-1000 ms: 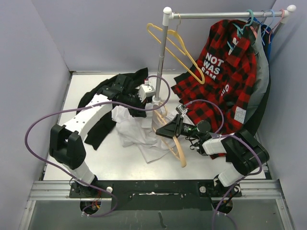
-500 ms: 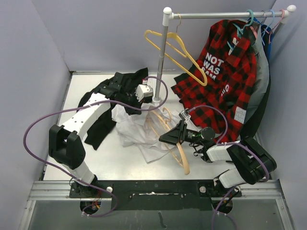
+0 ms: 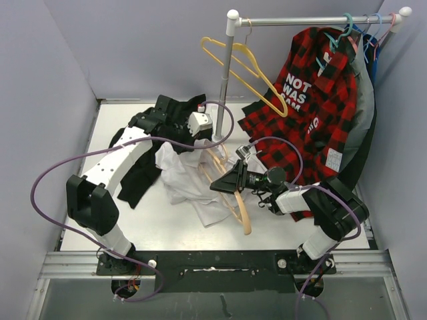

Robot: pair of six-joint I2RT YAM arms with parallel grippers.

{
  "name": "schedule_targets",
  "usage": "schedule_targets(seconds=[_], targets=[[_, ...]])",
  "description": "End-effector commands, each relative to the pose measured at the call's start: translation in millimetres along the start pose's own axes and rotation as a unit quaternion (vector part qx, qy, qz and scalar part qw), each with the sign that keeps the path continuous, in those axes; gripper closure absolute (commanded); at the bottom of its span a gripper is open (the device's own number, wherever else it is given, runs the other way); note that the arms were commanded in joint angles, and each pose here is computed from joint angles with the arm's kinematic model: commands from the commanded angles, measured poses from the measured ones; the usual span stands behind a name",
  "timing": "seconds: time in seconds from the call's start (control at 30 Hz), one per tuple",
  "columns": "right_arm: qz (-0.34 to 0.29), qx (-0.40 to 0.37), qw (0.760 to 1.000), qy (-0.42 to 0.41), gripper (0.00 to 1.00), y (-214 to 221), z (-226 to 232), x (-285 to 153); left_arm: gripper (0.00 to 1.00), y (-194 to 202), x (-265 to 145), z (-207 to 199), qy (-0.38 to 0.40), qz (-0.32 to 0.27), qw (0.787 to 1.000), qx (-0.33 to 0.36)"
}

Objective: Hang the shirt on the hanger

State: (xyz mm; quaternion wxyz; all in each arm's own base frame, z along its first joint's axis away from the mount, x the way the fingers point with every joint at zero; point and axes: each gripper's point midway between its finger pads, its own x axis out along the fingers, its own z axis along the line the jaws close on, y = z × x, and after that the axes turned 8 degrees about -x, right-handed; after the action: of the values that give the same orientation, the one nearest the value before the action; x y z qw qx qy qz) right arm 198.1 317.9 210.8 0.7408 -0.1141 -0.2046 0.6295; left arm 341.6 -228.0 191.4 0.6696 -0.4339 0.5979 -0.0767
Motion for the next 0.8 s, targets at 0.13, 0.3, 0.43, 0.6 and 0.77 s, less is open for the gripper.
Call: schedule_targets(seconds=[0.13,0.3,0.43,0.6,0.77], targets=[[0.011,-0.05,0.998,-0.025,1.0,27.3,15.6,-10.5,1.0,-48.2,-47.1,19.2,-0.076,-0.059,0.994,0.061],[0.001,-0.079,0.996,-0.047,1.0,16.5,31.4,-1.0,1.0,-41.7,-42.1,8.7,-0.053,-0.047,0.996,0.047],[0.002,-0.088,0.994,-0.058,1.0,5.2,33.2,12.5,1.0,-36.8,-40.2,-2.7,-0.038,-0.037,0.998,0.044],[0.024,-0.09,0.992,-0.082,1.0,11.8,42.5,32.6,1.0,-40.9,-46.4,10.4,-0.084,-0.036,0.994,0.062],[0.05,-0.072,0.993,-0.077,1.0,34.4,31.7,40.5,1.0,-53.0,-59.8,21.9,-0.122,-0.048,0.989,0.065]])
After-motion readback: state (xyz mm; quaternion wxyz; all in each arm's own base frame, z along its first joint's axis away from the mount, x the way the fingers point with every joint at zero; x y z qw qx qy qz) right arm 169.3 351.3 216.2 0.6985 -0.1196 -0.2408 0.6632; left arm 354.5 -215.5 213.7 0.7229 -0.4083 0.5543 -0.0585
